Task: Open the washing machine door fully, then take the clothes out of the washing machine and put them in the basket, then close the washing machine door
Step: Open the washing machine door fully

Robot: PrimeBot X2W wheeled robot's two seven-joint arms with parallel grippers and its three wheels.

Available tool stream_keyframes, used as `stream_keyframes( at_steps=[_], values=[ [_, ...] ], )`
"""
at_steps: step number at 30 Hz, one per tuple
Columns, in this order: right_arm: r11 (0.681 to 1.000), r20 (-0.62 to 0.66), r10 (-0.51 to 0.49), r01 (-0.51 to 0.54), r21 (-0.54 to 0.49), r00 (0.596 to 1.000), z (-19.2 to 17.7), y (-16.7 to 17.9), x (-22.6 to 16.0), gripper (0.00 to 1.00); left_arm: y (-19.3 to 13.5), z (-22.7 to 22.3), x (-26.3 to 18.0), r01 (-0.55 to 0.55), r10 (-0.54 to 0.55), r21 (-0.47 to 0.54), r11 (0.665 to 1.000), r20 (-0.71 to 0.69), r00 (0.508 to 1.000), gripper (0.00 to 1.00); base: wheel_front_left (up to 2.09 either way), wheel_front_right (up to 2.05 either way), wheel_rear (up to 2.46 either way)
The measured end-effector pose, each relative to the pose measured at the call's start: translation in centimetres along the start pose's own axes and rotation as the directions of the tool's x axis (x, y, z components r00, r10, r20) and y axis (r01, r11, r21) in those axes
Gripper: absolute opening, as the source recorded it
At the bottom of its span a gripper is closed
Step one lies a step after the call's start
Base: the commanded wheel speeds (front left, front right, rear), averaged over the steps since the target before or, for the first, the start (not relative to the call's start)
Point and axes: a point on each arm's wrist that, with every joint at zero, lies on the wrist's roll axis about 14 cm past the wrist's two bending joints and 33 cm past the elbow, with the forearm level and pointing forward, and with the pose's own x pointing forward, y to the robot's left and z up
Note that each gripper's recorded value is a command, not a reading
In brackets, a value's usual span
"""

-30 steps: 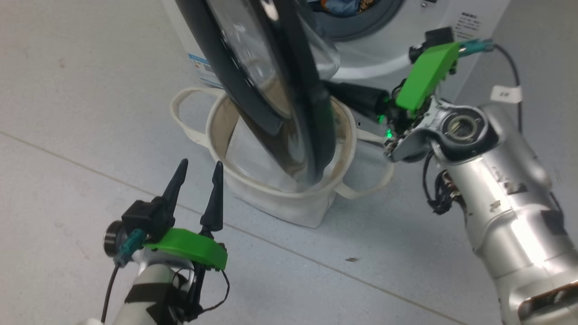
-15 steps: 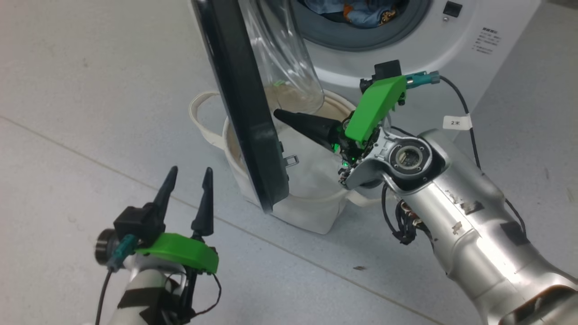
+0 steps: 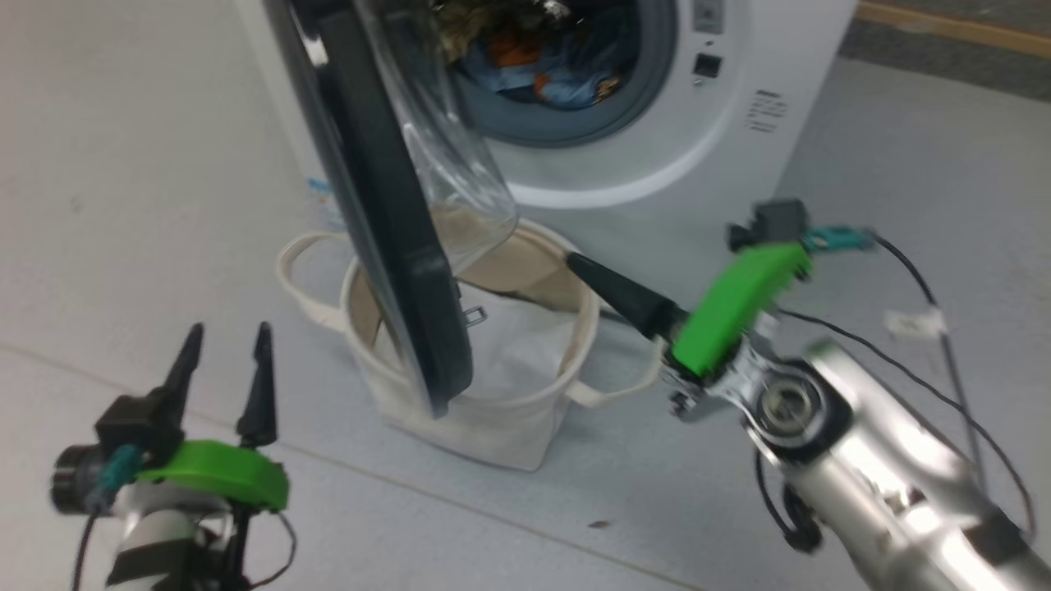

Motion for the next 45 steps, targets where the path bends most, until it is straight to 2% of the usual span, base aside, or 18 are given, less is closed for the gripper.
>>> stream_keyframes(
  at_steps=[3, 6, 9, 12, 17, 22, 24, 27, 30, 37, 45],
  values=[
    [0.989, 0.133, -0.072, 0.088, -0.115, 0.988, 1.1, -1.5, -3.5, 1.0, 0.7, 0.3, 0.0, 0.004, -0.004, 0.003, 1.0, 0.008, 1.0, 1.0, 0.0, 0.0, 0.0],
    [0.956, 0.266, -0.111, 0.176, -0.233, 0.957, 2.0, -2.3, -6.6, 1.0, 1.8, 0.7, 0.2, 0.0, 0.0, 0.017, 1.0, 0.018, 1.0, 1.0, 0.0, 0.0, 0.0],
    [0.904, 0.415, -0.139, 0.286, -0.319, 0.899, 3.4, -3.3, -10.5, 1.0, 2.3, 1.0, 0.5, 0.009, -0.009, 0.023, 1.0, 0.023, 1.0, 1.0, 0.0, 0.0, 0.0],
    [0.846, 0.552, -0.187, 0.419, -0.329, 0.812, 5.3, -4.9, -15.7, 1.0, 1.6, 1.1, 0.9, 0.041, -0.042, 0.038, 0.998, 0.026, 0.999, 1.0, 0.0, 0.0, 0.0],
    [0.716, 0.694, -0.261, 0.616, -0.327, 0.671, 7.1, -6.5, -23.8, 1.0, 0.4, 1.5, 1.6, 0.087, -0.089, 0.045, 0.995, 0.034, 0.995, 1.0, 0.0, 0.0, 0.0],
    [0.538, 0.804, -0.256, 0.77, -0.342, 0.536, 7.4, -5.5, -30.1, 1.0, -0.6, 1.6, 1.9, 0.123, -0.125, 0.052, 0.991, 0.035, 0.992, 1.0, 0.0, 0.0, 0.0],
    [0.478, 0.822, -0.266, 0.81, -0.341, 0.503, 6.4, -5.3, -31.5, 1.0, -1.0, 1.7, 2.0, 0.135, -0.137, 0.054, 0.989, 0.037, 0.99, 1.0, 0.0, 0.0, 0.0],
    [0.432, 0.851, -0.273, 0.847, -0.309, 0.449, 5.1, -4.9, -33.1, 1.0, -1.5, 1.8, 2.2, 0.156, -0.158, 0.061, 0.986, 0.036, 0.987, 1.0, 0.0, 0.0, 0.0],
    [0.409, 0.857, -0.292, 0.866, -0.29, 0.425, 4.0, -5.0, -33.8, 1.0, -1.9, 1.9, 2.3, 0.167, -0.169, 0.052, 0.985, 0.039, 0.985, 1.0, 0.0, 0.0, 0.0],
    [0.414, 0.861, -0.298, 0.868, -0.273, 0.413, 3.4, -5.0, -33.7, 1.0, -2.3, 1.6, 2.2, 0.178, -0.179, 0.037, 0.983, 0.03, 0.983, 1.0, 0.0, 0.0, 0.0],
    [0.423, 0.849, -0.316, 0.864, -0.273, 0.423, 3.2, -5.7, -33.1, 1.0, -2.0, 0.3, 1.6, 0.175, -0.175, 0.021, 0.984, -0.005, 0.985, 1.0, 0.0, 0.0, 0.0]
  ],
)
